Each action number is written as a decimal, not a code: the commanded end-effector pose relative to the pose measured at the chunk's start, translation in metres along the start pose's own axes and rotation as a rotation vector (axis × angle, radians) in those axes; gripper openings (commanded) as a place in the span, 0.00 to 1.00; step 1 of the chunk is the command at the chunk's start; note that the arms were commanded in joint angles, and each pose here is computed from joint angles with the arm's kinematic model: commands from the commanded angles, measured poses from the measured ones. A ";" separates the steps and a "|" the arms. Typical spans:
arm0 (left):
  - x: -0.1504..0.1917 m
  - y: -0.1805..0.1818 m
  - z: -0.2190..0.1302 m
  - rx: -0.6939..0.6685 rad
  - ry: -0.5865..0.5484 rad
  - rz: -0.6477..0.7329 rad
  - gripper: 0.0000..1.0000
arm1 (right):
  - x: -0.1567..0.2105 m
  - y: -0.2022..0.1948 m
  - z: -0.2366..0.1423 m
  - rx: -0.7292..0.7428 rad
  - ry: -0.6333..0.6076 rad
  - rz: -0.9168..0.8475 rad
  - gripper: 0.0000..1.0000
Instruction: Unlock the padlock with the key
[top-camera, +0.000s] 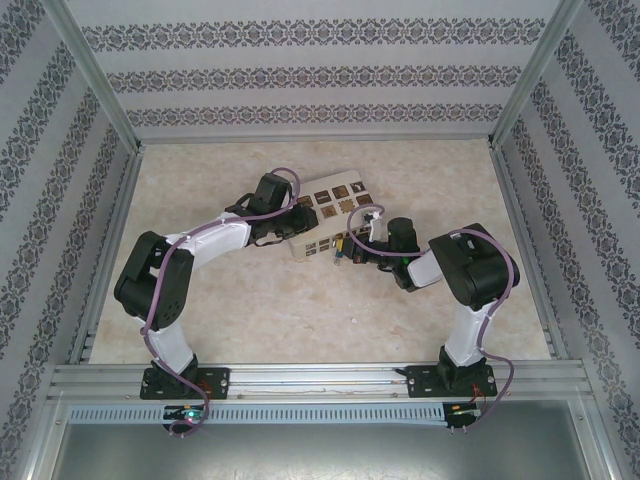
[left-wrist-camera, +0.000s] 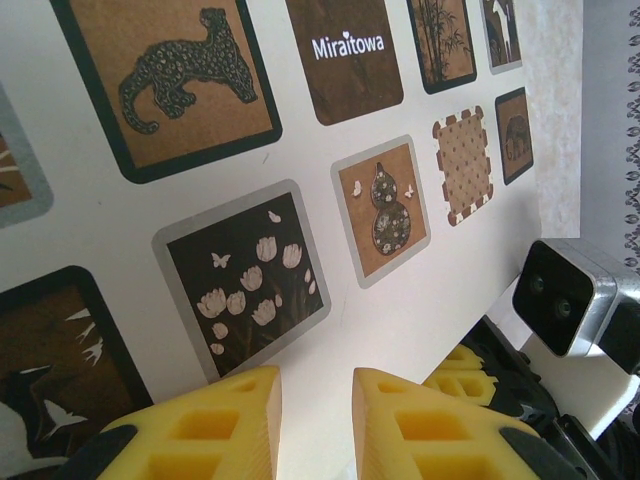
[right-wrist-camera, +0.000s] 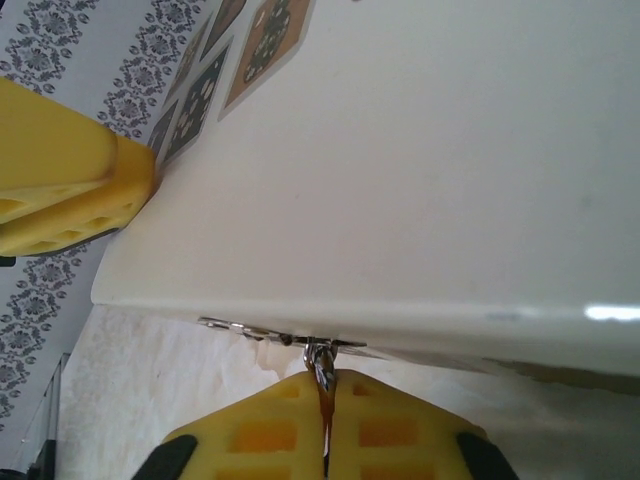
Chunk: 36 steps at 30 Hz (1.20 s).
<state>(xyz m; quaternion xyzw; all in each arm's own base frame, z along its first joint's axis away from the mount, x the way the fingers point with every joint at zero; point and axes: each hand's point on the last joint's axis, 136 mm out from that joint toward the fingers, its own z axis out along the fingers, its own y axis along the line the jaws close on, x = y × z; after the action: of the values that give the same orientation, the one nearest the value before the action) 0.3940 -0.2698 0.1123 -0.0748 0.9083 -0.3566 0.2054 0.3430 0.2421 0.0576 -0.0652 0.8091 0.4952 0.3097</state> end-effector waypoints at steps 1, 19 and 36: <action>0.029 0.024 0.006 -0.069 0.079 -0.023 0.25 | -0.003 0.016 -0.004 -0.055 -0.010 -0.022 0.02; 0.046 0.037 0.008 -0.075 0.099 -0.059 0.24 | -0.028 0.009 -0.016 -0.020 -0.189 0.125 0.00; 0.046 0.038 0.010 -0.070 0.092 -0.069 0.24 | -0.043 0.004 -0.015 -0.006 -0.298 0.189 0.00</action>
<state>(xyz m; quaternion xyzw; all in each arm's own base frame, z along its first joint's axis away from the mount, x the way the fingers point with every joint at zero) 0.3906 -0.2708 0.1138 -0.0763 0.8946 -0.3796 0.2232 0.3557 0.2262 0.0654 0.0822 0.7869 0.5190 0.3236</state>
